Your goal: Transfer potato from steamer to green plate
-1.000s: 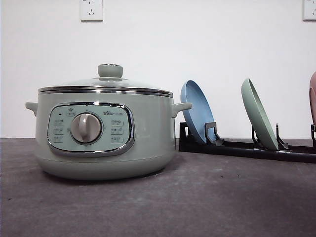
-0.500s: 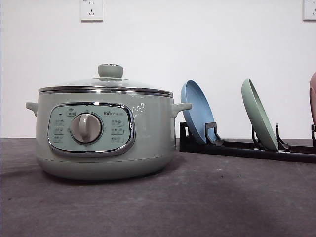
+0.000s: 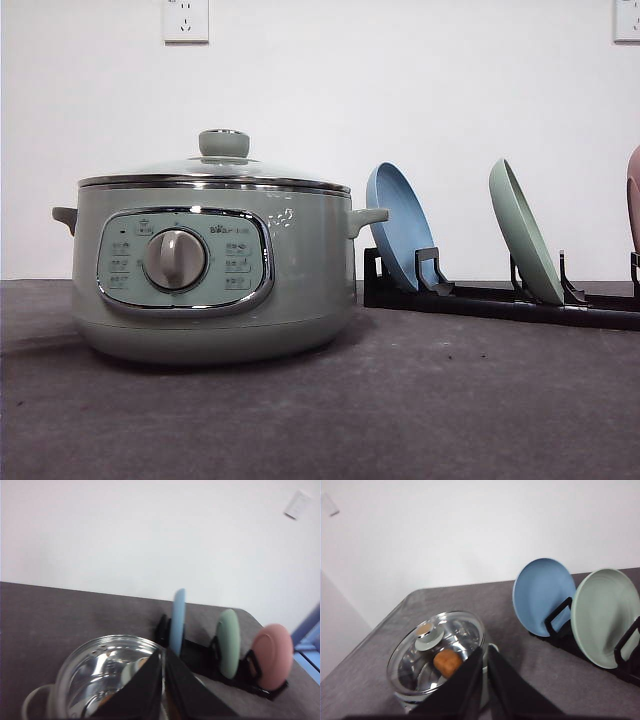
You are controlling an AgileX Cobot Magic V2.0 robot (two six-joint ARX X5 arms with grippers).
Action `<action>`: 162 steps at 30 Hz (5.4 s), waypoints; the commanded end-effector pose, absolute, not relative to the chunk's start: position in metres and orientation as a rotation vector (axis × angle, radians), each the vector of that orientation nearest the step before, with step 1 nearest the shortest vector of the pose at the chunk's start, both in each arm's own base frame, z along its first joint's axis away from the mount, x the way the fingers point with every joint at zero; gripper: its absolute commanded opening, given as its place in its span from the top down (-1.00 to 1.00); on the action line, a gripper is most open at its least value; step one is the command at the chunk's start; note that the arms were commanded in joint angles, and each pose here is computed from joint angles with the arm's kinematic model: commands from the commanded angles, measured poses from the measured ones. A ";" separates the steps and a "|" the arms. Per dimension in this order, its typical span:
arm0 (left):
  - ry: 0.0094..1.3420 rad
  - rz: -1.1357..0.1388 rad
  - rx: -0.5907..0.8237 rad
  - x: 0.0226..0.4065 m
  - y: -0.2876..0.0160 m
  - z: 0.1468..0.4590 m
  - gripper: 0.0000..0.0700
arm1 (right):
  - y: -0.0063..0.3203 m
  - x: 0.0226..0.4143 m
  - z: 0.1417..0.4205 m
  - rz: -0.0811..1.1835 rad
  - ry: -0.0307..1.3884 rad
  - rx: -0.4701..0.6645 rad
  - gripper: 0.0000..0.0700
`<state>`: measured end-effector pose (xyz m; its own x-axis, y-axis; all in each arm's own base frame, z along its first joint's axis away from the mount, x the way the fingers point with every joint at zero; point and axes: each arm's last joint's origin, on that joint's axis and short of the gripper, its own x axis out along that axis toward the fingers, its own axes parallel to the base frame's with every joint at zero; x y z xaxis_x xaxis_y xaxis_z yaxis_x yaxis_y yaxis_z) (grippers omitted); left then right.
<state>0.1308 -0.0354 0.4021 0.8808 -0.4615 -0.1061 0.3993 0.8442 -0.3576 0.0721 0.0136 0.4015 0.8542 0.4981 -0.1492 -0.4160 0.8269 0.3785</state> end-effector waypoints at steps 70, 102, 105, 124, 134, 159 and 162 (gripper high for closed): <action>0.531 -0.796 -0.049 0.124 -0.065 0.407 -0.92 | 0.048 0.166 0.402 0.646 0.554 0.314 -0.98; 0.592 -0.794 -0.035 0.126 -0.065 0.401 -0.92 | 0.027 0.388 0.322 0.297 0.668 0.401 -0.56; 0.593 -0.794 -0.034 0.126 -0.065 0.401 -0.92 | 0.027 0.393 0.315 0.293 0.681 0.406 -0.55; 0.618 -0.792 -0.035 0.125 -0.065 0.399 -0.92 | 0.027 0.403 0.300 0.278 0.707 0.449 0.40; 0.635 -0.790 -0.036 0.124 -0.065 0.398 -0.92 | 0.028 0.408 0.293 0.293 0.719 0.459 0.75; 0.664 -0.792 -0.022 0.123 -0.064 0.395 -0.91 | 0.024 0.313 0.441 0.631 0.368 0.497 1.00; 0.664 -0.791 -0.023 0.123 -0.064 0.395 -0.91 | 0.024 0.279 0.454 0.647 0.367 0.398 1.00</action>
<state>0.1222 -0.0629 0.3890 0.5084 -0.6542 -0.5600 0.6310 0.7255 -0.2747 0.2830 0.0235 0.4497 0.7410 0.6408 -0.2011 -0.4615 0.7033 0.5407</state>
